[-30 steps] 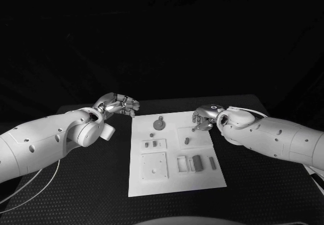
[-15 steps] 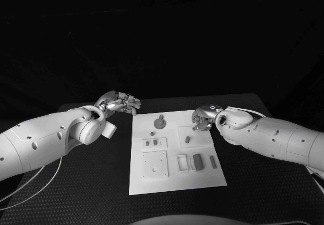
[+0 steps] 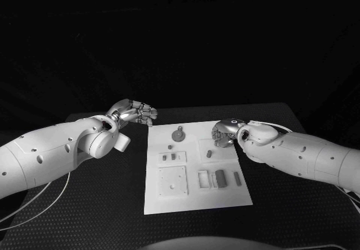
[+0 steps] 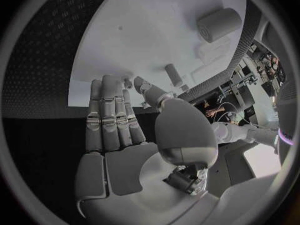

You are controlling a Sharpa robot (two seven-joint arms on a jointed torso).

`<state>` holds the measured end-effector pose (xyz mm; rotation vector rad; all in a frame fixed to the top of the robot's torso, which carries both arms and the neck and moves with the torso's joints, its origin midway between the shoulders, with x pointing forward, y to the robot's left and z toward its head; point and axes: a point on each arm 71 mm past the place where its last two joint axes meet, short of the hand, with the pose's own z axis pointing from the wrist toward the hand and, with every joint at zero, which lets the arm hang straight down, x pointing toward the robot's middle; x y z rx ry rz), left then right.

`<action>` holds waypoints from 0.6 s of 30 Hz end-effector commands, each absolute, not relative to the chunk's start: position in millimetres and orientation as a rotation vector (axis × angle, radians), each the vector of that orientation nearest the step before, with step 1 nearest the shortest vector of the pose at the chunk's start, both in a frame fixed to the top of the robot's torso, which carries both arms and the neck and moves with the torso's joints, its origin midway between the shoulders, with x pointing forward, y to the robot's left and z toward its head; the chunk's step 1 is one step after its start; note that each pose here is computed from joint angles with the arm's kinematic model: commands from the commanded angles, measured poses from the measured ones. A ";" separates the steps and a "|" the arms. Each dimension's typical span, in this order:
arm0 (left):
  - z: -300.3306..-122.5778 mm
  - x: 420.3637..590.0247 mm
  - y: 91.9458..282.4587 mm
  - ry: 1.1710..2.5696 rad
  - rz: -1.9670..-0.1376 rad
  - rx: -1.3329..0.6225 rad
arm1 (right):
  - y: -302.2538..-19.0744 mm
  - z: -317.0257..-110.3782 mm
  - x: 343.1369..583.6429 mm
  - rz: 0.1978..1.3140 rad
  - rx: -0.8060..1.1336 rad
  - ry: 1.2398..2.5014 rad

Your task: Assemble the parts on the task board

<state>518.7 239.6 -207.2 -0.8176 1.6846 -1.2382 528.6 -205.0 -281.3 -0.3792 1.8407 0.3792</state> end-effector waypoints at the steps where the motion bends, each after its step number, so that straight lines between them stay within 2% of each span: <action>1: -205.9 519.0 237.6 1.685 -1.258 -0.816 | -203.1 -289.2 525.4 0.378 -0.402 1.868; 18: -206.6 519.0 238.0 1.696 -1.249 -0.817 | -205.7 -296.7 523.4 0.330 -0.444 1.894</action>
